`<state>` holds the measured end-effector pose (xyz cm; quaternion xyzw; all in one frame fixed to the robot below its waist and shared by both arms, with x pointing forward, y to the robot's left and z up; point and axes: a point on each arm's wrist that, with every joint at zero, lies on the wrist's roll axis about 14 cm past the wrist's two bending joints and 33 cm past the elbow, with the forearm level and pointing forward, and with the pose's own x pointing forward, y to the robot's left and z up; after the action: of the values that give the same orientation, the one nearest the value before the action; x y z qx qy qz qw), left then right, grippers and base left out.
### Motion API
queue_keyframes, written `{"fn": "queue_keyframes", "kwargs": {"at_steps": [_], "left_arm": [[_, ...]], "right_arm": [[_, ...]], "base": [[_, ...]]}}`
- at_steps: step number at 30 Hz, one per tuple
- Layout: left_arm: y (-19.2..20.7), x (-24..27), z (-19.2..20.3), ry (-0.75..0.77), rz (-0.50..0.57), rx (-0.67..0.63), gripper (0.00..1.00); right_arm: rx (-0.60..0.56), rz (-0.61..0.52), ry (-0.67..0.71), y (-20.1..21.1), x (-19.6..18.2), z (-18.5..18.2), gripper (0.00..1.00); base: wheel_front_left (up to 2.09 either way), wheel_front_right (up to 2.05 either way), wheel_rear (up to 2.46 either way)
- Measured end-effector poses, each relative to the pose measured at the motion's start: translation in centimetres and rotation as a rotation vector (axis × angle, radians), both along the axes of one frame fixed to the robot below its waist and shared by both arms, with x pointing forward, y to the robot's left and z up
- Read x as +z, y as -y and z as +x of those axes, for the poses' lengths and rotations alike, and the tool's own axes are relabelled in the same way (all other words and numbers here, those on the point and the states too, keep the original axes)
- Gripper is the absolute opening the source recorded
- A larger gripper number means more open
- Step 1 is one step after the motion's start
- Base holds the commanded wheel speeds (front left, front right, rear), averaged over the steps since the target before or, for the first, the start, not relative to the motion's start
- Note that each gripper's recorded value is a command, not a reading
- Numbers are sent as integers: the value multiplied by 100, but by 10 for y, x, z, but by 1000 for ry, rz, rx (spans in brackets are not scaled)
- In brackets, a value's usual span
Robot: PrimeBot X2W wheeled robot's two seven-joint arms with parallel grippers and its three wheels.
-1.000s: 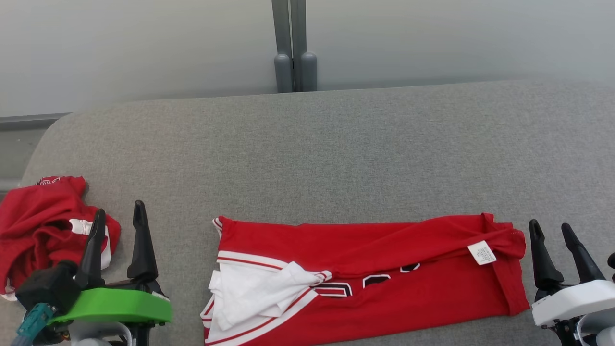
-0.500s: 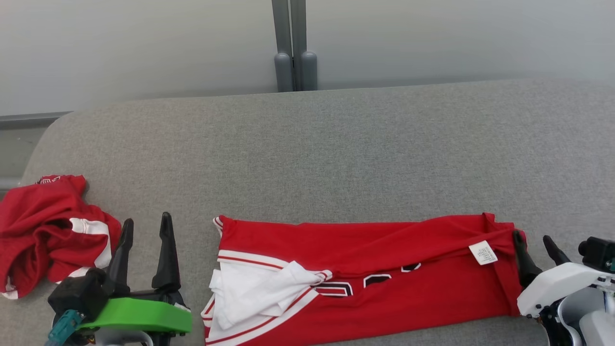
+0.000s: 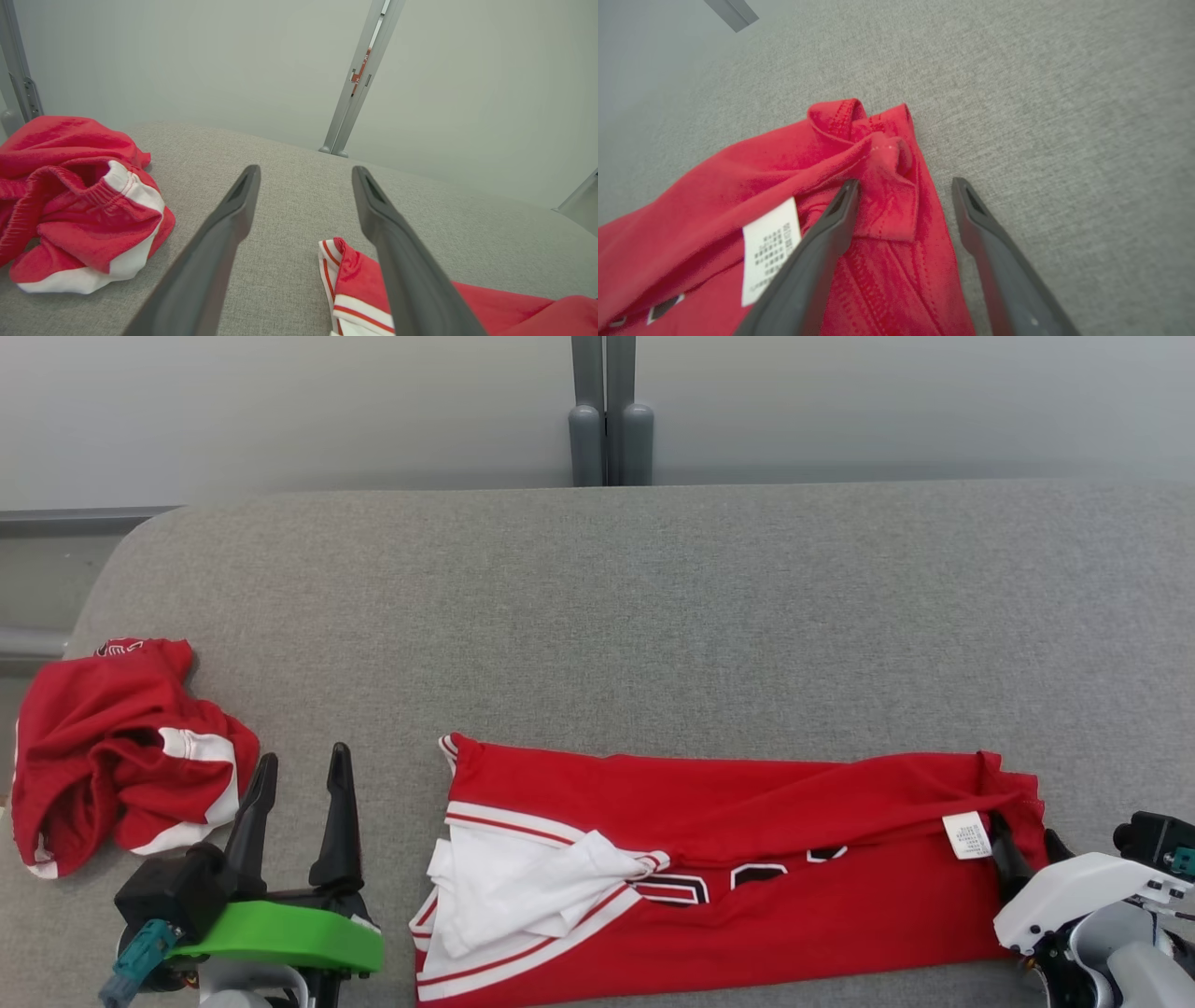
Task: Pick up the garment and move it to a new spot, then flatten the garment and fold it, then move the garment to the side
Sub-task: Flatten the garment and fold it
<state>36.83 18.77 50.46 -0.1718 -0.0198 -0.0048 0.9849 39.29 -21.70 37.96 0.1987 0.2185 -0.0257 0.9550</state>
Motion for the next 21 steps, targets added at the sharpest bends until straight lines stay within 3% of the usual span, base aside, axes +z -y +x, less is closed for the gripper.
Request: {"fn": "queue_keyframes", "kwargs": {"at_steps": [10, 12, 13, 21], "left_arm": [[-4, -6, -3, -19, 9, 15, 100], [-4, -8, -4, -23, 8, 17, 100], [-4, -8, -4, -23, 7, 17, 100], [-1, -7, -2, -20, 2, 9, 100]], "right_arm": [[93, 117, -27, -41, -4, 0, 97], [104, 121, -24, -44, -4, 0, 19], [107, 120, -21, -45, -4, 0, 0], [77, 97, 53, -30, 10, 11, 0]], "base": [[0, 0, 0], [0, 0, 0], [0, 0, 0], [0, 0, 0]]}}
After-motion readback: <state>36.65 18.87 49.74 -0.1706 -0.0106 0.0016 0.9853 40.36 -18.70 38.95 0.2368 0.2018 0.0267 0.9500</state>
